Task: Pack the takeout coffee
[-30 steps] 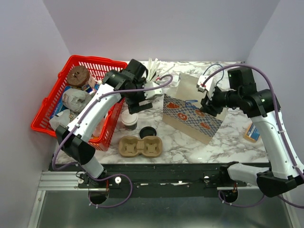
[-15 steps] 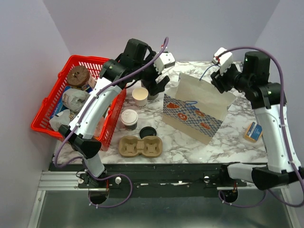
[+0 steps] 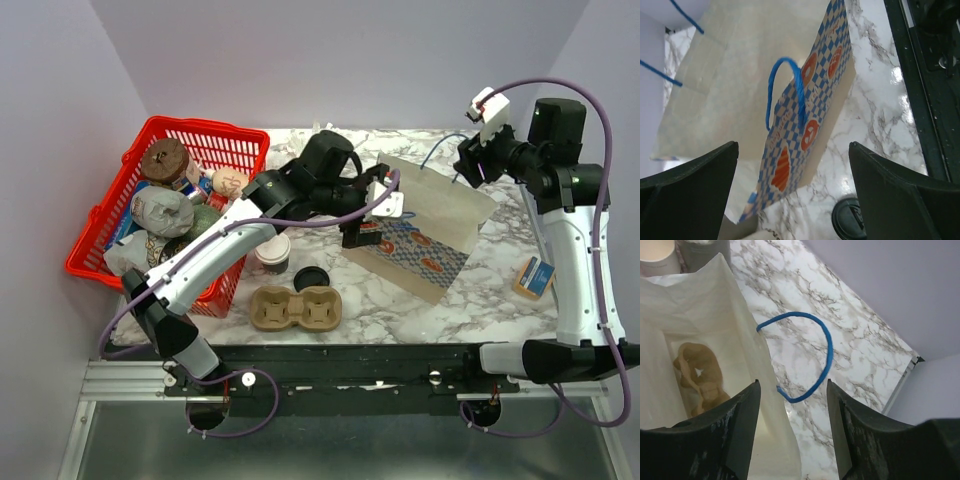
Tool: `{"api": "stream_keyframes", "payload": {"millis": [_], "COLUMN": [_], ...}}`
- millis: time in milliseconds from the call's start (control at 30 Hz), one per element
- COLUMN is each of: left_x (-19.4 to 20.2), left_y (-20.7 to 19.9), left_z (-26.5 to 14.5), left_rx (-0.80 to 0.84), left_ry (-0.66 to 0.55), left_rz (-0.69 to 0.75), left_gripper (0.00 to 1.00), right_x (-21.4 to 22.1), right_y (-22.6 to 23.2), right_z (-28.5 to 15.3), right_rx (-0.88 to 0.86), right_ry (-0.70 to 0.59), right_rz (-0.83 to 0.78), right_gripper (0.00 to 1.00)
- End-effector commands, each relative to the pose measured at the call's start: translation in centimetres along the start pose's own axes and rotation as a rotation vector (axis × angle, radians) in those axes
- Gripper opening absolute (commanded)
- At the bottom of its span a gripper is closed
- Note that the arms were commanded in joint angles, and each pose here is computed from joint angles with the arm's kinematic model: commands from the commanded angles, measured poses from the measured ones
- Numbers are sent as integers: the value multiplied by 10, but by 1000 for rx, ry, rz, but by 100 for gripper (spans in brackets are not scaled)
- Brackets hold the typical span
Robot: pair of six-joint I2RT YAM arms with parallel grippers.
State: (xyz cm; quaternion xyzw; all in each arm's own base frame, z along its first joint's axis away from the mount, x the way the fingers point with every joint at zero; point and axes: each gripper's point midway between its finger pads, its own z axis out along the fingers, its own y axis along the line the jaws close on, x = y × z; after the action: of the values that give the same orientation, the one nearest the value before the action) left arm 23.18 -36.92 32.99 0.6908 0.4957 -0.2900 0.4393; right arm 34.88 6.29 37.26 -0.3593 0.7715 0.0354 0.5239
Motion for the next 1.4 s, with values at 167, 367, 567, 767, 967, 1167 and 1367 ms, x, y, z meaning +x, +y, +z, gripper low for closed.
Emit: {"api": "stream_keyframes", "payload": {"millis": [167,367,567,767,967,1167,1367], "left_x": [5,20,12,-9,-49,-85,-99], "left_y": [22,28,23,23,33,41,42], "left_z": [45,66,65,48,21,-1,-6], "left_rx": [-9,4,55,45,-21,-75,-91], "left_ry": [3,15,17,-12,-76,-132,-157], "left_rz": [142,135,103,122,158,201,222], "left_gripper": [98,90,36,1,0,0,0], "right_x": [35,44,52,25,-35,-56,-45], "right_y": [20,35,38,31,10,8,12], "right_z": [39,50,49,33,-4,-21,-17], "right_rx": [-134,-221,-240,-229,-142,-124,-136], "right_ry": [60,71,100,56,-60,-97,-74], "right_rz": [90,124,102,78,24,23,38], "right_gripper": [62,52,27,1,1,0,0]}}
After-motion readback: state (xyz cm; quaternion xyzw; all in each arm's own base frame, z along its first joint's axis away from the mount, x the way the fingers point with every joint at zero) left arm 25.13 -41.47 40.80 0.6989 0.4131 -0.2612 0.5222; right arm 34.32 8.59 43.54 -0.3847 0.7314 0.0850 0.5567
